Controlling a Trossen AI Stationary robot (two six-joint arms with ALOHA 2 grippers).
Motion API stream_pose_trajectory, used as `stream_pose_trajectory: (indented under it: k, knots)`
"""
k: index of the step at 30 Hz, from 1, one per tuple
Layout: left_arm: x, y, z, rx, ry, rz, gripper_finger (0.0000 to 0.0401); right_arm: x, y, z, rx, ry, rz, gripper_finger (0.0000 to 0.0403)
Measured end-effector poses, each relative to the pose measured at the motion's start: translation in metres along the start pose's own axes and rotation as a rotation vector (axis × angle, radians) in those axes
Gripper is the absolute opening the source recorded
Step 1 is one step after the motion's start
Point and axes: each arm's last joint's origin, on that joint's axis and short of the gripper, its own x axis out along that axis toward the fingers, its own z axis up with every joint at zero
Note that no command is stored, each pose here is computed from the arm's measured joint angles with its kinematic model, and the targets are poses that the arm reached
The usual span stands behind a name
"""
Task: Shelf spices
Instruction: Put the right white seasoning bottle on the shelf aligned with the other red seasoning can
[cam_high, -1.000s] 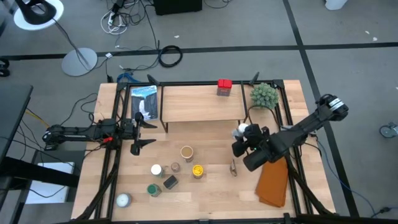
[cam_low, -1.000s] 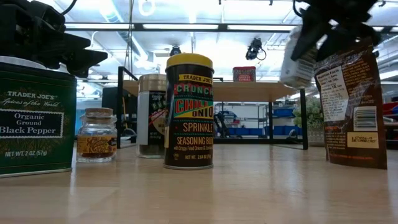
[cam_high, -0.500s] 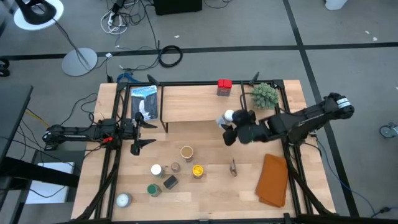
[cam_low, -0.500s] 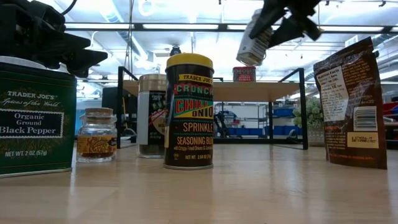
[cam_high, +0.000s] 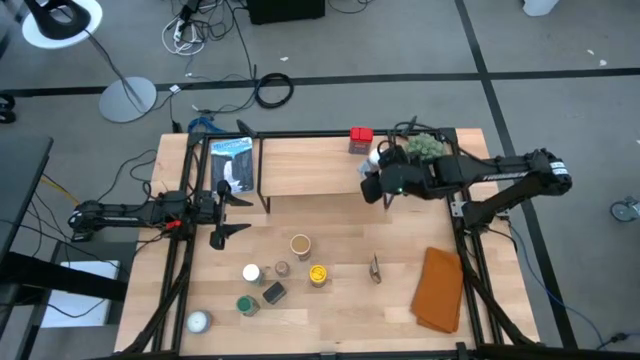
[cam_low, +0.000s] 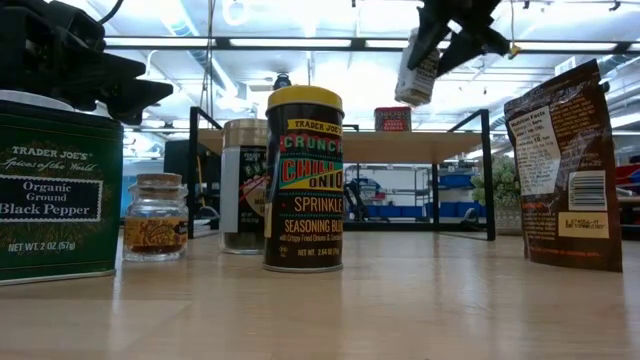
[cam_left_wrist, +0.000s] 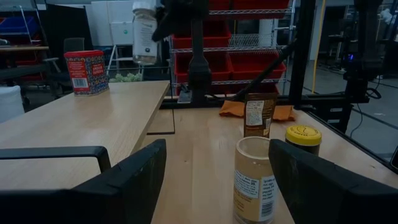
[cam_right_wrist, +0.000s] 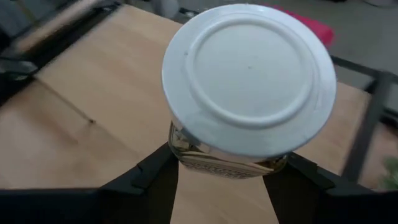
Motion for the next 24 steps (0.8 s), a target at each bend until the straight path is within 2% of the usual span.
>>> stream_pose_trajectory:
  k: [4, 16, 24]
  knots:
    - [0.000, 0.000, 0.000, 0.000, 0.000, 0.000, 0.0288, 0.008, -0.006, 0.000, 0.051, 0.029, -0.069, 0.0206]
    - [0.000, 0.000, 0.001, 0.000, -0.006, -0.001, 0.0288, 0.048, -0.015, -0.002, 0.043, 0.111, -0.253, 0.0206]
    - [0.000, 0.000, 0.001, 0.000, -0.007, 0.000, 0.0288, 0.058, -0.025, 0.003, 0.121, 0.112, -0.309, 0.0206]
